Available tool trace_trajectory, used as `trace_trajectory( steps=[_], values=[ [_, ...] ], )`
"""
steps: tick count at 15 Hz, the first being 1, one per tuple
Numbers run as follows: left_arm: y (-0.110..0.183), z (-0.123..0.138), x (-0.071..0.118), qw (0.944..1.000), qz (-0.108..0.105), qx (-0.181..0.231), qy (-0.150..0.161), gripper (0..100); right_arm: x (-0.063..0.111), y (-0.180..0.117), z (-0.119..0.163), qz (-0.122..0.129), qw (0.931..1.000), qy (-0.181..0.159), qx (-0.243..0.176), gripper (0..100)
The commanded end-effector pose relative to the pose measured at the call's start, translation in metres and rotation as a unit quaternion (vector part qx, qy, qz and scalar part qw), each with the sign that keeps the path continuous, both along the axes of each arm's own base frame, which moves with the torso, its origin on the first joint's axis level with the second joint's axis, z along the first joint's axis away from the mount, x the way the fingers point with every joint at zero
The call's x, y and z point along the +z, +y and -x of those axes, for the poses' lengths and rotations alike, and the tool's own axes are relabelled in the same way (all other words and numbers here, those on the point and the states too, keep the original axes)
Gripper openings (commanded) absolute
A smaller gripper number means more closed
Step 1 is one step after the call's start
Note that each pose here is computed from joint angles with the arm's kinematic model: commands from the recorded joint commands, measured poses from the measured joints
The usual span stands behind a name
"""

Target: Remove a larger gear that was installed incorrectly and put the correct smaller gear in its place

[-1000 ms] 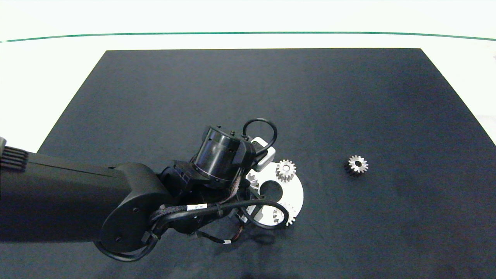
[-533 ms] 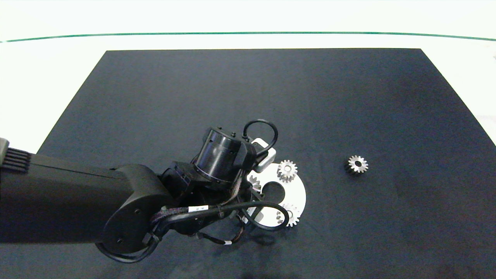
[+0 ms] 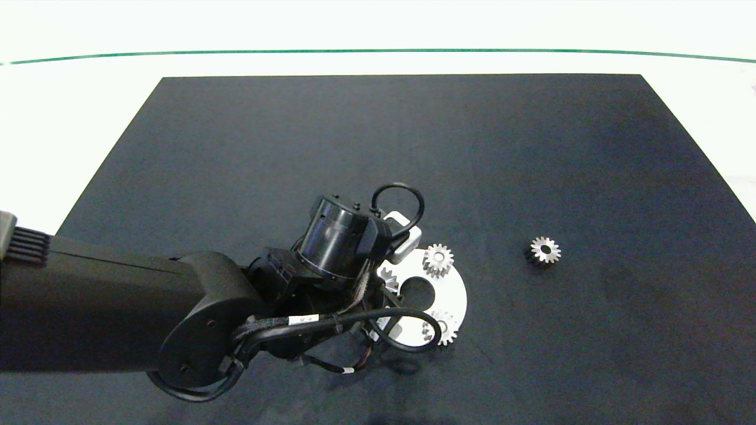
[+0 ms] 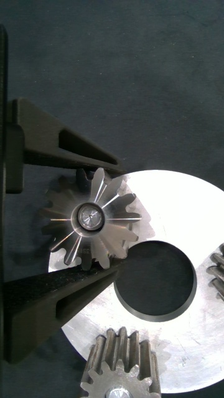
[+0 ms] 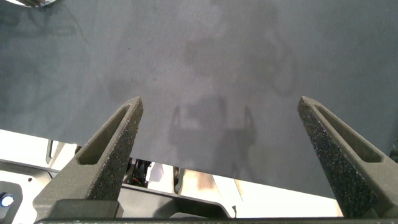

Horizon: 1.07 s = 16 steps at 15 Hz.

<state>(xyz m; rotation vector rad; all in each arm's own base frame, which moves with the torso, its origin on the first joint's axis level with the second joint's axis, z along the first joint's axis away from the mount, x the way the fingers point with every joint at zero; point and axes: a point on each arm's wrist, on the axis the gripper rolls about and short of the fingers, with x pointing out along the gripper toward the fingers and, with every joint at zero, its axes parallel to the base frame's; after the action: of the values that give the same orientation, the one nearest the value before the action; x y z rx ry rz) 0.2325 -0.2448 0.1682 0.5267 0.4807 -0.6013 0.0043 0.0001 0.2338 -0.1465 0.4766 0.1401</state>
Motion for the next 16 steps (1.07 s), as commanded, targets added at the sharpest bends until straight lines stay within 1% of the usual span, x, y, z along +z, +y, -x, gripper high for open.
trace_trajectory(
  steps=[1,4,7,11,14,16],
  values=[
    [-0.001,0.000,-0.001,1.0000,-0.001,0.001,0.002,25,0.000,0.000,0.000,0.001,1.0000,0.002,0.000,100],
    [-0.001,0.000,-0.004,1.0000,-0.005,0.000,0.005,25,0.000,0.000,0.000,0.001,1.0000,0.002,0.001,100],
    [-0.001,0.000,-0.001,1.0000,-0.004,0.001,0.003,25,0.000,0.000,0.000,0.001,1.0000,0.002,0.000,100],
    [-0.001,0.000,-0.002,0.9999,-0.008,0.000,0.007,25,0.000,0.000,0.000,0.001,1.0000,0.002,0.000,100],
    [-0.002,-0.001,0.003,1.0000,-0.004,0.000,0.003,25,0.000,0.000,0.000,0.001,1.0000,0.003,0.000,100],
    [-0.002,0.000,0.008,0.9998,-0.012,0.001,0.012,25,0.000,0.000,0.000,0.001,1.0000,0.002,0.000,100]
  ],
)
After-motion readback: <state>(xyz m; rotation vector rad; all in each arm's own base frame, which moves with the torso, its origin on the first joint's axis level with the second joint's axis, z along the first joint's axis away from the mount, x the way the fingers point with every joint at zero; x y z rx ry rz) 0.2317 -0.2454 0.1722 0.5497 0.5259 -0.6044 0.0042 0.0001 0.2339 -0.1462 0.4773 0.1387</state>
